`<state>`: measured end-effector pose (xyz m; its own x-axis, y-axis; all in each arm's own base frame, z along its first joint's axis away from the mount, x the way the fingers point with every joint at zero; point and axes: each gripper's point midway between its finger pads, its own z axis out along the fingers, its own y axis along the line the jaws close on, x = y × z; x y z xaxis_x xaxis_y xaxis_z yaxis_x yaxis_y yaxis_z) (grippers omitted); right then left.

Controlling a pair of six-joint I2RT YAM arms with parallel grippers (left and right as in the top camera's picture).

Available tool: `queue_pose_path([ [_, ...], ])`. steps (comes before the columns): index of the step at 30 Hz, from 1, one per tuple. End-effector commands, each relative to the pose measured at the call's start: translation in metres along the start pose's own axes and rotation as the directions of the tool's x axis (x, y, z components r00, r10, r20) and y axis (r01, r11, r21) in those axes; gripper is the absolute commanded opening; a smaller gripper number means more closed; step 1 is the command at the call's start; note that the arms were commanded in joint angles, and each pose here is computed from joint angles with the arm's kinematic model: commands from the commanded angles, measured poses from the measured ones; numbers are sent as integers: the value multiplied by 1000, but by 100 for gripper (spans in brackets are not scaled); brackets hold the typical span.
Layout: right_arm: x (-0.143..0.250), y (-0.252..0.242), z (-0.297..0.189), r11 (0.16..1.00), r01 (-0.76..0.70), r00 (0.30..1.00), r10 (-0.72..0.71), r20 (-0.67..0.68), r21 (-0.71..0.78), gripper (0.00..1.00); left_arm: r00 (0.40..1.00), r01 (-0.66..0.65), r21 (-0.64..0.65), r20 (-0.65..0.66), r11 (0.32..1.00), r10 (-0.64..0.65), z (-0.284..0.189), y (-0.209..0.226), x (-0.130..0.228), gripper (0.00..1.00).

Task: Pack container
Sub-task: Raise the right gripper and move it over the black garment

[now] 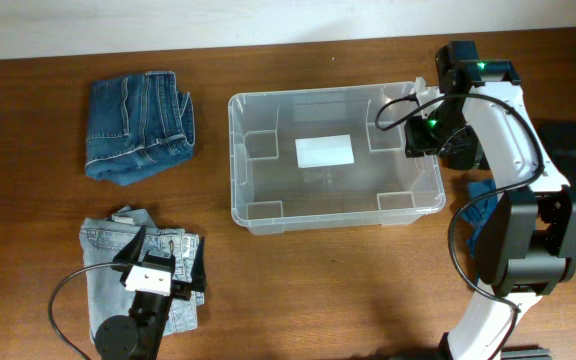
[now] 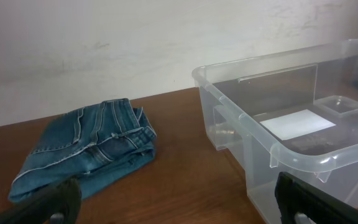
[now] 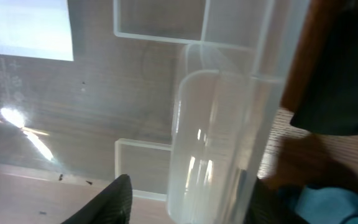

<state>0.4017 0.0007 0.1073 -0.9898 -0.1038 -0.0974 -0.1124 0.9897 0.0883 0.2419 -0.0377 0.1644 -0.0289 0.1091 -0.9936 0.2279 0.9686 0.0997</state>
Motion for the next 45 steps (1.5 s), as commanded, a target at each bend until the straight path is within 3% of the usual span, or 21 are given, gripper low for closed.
queue_pose_path([
  [1, 0, 12, 5, 999, 0, 1000, 0, -7, -54, 46, 1000, -16, -1, -1, 1000, 16, 0, 0, 2, 99],
  [10, -1, 16, 5, 996, -37, 999, 37, -5, -76, 31, 1000, -16, -1, -1, 1000, 16, 0, 0, 2, 99],
  [19, -1, 16, 5, 995, -71, 998, 70, -8, -77, 25, 1000, -16, -1, -2, 1000, 16, 0, 0, 2, 99],
  [42, 2, 33, 5, 990, -77, 997, 74, -25, -116, 21, 1000, -16, -1, -1, 1000, 16, 0, 0, 2, 99],
  [45, 2, 36, 5, 991, -71, 997, 68, -27, -116, 26, 1000, -16, -1, -2, 1000, 16, 0, 0, 2, 99],
])
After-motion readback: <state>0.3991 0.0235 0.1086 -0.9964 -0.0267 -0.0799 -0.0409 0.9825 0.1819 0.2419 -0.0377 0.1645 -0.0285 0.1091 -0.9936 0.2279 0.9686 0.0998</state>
